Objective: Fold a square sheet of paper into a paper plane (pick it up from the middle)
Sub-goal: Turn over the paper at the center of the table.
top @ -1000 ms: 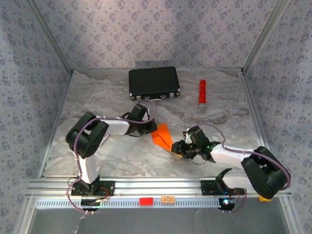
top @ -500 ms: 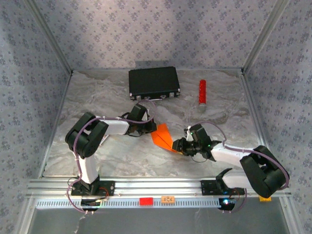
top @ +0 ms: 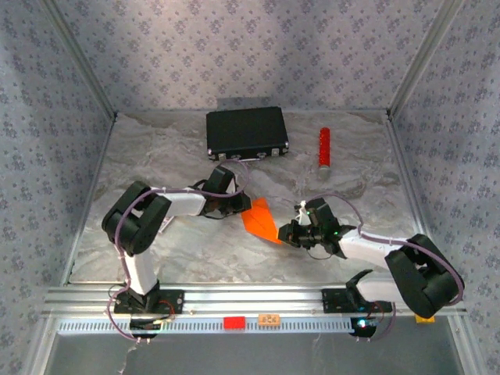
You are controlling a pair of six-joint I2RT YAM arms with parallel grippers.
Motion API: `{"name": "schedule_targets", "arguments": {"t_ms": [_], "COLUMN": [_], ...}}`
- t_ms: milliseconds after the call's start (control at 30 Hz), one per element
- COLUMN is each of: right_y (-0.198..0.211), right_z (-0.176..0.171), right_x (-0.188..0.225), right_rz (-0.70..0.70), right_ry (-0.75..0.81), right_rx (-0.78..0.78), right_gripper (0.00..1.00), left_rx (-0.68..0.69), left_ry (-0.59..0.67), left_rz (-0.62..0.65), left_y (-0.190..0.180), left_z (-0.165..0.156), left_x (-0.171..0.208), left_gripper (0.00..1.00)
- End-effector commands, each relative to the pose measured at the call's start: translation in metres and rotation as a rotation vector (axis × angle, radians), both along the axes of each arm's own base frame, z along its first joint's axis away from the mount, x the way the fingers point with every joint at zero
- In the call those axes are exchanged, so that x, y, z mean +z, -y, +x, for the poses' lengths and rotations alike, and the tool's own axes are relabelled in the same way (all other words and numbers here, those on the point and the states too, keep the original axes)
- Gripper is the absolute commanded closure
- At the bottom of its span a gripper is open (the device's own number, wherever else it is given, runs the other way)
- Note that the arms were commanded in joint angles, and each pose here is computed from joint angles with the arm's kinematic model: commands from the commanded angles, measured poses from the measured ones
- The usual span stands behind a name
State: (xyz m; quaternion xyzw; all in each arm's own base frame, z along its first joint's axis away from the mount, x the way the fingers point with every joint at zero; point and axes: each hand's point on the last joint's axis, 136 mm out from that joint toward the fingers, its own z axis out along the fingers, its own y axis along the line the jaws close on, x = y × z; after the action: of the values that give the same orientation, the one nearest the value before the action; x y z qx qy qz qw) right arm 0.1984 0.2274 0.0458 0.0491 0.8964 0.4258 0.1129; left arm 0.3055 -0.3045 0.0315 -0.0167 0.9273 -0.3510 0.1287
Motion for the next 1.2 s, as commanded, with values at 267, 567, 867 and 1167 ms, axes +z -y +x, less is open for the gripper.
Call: {"name": "schedule_targets", "arguments": {"t_ms": [267,567,867,1167], "right_y": [0.019,0.044,0.085,0.055], "right_z": [0.0,0.014,0.022,0.022], "right_x": [0.028,0.075,0.108,0.086], "right_rz": [-0.108,-0.399,-1.044,-1.359], "right_ry": [0.158,0.422,0.623,0.66], "right_rx": [0.034,0.021,-0.008,0.192], "right_gripper": [0.93,0.93,0.93,0.94], "left_rx": [0.01,0.057,0.188,0.343], "left_ry": [0.161,0.249,0.38,0.448], "left_rz": [-0.043,-0.038,0.026,0.072], "left_y": [-0.015,-0.038,-0.082,-0.134], "left_z": [-0.006,-0.018,-0.023,-0.028], "left_x": [0.08,0.096,0.11,0.126], "left_gripper": [0.57,0.54,0.46,0.37]}}
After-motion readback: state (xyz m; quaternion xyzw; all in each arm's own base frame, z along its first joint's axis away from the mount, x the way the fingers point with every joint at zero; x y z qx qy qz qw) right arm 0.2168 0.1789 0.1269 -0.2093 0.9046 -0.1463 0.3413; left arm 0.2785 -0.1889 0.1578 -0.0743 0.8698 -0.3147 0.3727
